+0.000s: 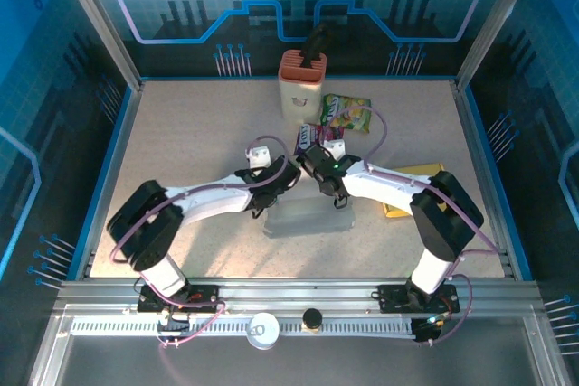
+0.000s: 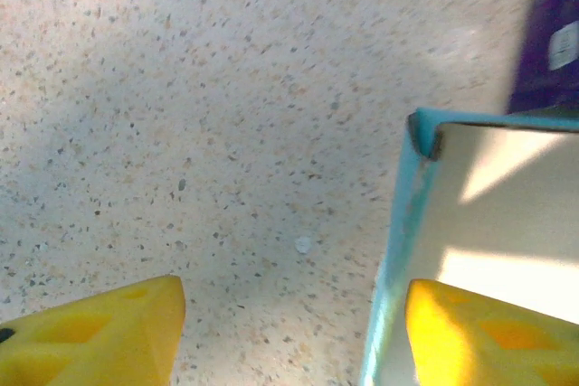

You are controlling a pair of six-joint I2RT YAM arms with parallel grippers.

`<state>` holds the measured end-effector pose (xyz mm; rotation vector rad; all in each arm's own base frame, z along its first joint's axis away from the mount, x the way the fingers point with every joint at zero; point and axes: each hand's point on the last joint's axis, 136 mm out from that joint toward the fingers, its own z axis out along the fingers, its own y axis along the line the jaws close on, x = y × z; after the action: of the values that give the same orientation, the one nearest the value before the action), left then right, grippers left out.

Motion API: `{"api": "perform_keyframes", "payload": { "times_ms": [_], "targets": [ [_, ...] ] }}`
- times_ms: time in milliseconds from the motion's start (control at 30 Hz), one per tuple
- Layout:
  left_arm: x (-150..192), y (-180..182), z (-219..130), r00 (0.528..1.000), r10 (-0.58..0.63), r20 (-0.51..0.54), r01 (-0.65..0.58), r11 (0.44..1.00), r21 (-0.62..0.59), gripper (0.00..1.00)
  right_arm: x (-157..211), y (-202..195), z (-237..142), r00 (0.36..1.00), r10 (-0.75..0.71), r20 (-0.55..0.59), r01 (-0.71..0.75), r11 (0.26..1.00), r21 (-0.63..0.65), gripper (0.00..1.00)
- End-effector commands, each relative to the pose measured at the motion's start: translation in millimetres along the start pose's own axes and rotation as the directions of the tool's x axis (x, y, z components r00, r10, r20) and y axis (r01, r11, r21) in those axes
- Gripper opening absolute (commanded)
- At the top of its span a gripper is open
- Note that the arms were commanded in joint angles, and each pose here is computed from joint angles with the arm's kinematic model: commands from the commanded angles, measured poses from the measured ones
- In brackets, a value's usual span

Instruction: Fold the paper box

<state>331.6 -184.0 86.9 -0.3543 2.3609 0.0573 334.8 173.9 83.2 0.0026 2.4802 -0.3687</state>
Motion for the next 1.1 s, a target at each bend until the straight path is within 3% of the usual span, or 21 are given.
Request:
{"api": "perform_keyframes", "payload": {
  "times_ms": [0, 367, 600, 767, 933, 1067],
  "targets": [
    [-9, -3, -22, 1.0, -0.003, -0.008, 0.004, 0.997, 0.077, 0.69, 7, -10, 3, 0.999, 0.012, -0.04, -0.007, 0.993, 0.114, 0.0],
    [-29, 31, -60, 0.995, -0.092, -0.039, 0.097, 0.984, 0.152, 0.7, 37, -19, 14, 0.961, 0.102, -0.257, -0.038, 0.969, 0.242, 0.0],
    [3, 37, -67, 0.986, -0.03, -0.164, 0.061, 0.98, 0.192, 0.65, 64, -19, 5, 0.857, 0.313, -0.411, -0.153, 0.914, 0.376, 0.0],
    [18, 51, -82, 0.979, -0.023, -0.204, 0.069, 0.973, 0.221, 0.64, 66, -22, -9, 0.787, 0.453, -0.42, -0.305, 0.876, 0.374, 0.0],
    [25, 74, -97, 0.979, -0.027, -0.2, 0.072, 0.973, 0.219, 0.64, 77, -21, -12, 0.648, 0.591, -0.481, -0.45, 0.806, 0.384, 0.0],
    [36, 80, -103, 0.972, -0.029, -0.232, 0.087, 0.966, 0.243, 0.63, 94, -9, -10, 0.477, 0.676, -0.561, -0.56, 0.726, 0.399, 0.0]
  ]
}}
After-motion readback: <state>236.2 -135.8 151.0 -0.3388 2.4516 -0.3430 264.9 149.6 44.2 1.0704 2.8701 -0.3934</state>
